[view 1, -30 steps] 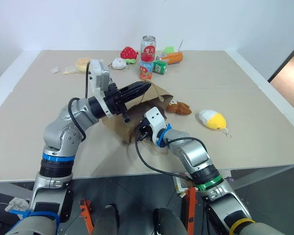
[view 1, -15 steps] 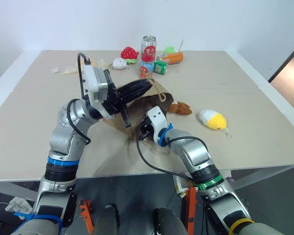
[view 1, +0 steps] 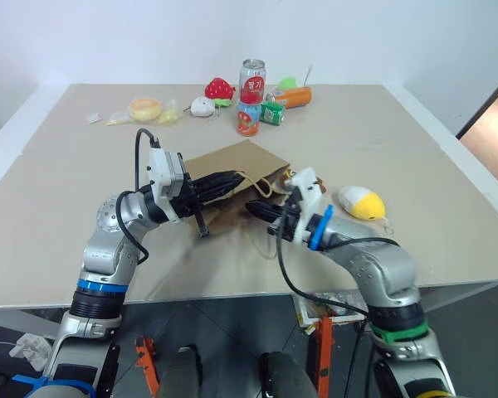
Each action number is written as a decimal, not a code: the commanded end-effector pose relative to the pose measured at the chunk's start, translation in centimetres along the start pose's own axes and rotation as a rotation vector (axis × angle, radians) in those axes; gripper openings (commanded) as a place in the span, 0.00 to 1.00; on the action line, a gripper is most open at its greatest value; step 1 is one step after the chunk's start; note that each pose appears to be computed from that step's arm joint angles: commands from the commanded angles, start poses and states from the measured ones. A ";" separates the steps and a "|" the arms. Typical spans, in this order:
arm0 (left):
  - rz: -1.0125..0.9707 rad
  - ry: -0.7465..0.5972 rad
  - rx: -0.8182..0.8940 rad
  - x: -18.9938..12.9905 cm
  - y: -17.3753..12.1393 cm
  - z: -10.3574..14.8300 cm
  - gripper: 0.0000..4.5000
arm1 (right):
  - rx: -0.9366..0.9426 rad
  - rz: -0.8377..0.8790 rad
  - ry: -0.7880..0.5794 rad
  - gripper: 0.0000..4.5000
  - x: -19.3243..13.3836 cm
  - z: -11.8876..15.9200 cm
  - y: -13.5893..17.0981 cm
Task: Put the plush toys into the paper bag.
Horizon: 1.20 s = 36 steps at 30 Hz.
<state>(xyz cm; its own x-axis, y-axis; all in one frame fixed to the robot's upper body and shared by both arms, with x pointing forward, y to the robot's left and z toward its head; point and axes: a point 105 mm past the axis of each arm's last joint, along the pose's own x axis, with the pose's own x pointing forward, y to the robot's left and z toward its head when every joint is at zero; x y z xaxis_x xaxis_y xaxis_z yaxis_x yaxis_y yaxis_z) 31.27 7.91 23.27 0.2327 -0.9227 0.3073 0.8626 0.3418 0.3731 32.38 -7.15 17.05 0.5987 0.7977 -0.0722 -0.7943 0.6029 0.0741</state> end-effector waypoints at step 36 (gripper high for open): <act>0.017 -0.059 0.034 0.1 0.5 1.8 0.00 | -0.187 -0.710 0.138 0.35 -10.6 -0.4 -15.7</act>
<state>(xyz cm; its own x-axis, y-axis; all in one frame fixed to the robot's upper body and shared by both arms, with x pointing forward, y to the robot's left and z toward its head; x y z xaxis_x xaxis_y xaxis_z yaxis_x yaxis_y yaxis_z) 31.31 8.20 23.58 0.2389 -0.9107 0.3371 0.8640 0.3578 0.3543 38.50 -25.78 13.34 0.9507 0.1515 -0.2705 -0.2122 0.9541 -0.2115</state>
